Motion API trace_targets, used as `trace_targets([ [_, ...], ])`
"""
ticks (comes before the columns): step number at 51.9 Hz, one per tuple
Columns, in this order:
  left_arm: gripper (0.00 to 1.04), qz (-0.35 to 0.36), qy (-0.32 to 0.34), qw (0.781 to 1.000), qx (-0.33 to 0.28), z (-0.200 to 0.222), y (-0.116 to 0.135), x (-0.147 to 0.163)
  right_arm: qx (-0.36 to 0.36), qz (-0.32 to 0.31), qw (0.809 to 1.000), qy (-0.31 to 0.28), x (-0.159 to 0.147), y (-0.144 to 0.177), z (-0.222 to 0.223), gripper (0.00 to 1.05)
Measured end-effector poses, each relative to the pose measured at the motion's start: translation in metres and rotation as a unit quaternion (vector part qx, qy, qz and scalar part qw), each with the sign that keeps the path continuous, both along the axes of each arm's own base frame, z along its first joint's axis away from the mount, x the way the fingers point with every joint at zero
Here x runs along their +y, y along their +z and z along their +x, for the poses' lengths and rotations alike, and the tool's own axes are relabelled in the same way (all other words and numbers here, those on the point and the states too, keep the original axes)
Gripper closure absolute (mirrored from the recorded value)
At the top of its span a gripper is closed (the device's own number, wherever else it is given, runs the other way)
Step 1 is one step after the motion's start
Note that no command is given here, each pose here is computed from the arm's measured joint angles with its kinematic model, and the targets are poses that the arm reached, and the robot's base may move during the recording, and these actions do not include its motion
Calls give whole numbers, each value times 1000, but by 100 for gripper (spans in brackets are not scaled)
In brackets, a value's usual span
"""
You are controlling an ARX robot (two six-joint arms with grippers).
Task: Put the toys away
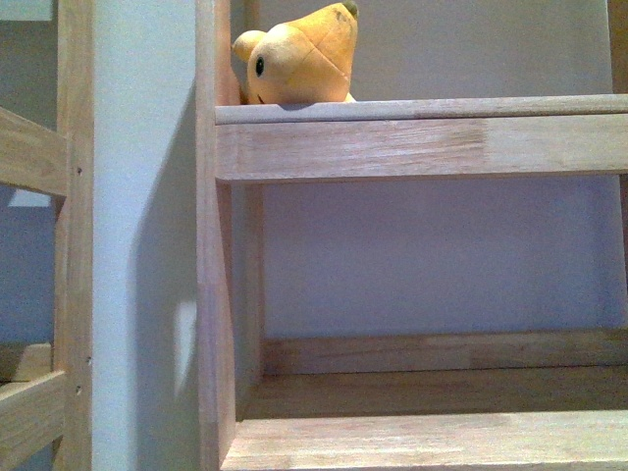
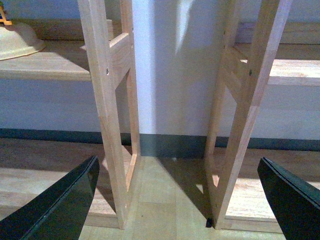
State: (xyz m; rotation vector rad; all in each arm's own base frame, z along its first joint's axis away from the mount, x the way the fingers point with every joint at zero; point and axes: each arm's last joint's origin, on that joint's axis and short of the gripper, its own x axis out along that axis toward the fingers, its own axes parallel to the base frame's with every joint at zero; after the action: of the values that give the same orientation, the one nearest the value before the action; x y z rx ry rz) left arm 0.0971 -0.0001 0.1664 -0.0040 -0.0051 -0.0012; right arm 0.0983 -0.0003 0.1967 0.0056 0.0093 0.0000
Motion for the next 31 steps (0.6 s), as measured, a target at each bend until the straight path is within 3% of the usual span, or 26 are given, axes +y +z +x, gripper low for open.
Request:
trace_targets([
  [31, 6, 0, 0, 1000, 0, 0, 0, 0, 0, 0, 1000, 0, 0, -21, 0, 101],
])
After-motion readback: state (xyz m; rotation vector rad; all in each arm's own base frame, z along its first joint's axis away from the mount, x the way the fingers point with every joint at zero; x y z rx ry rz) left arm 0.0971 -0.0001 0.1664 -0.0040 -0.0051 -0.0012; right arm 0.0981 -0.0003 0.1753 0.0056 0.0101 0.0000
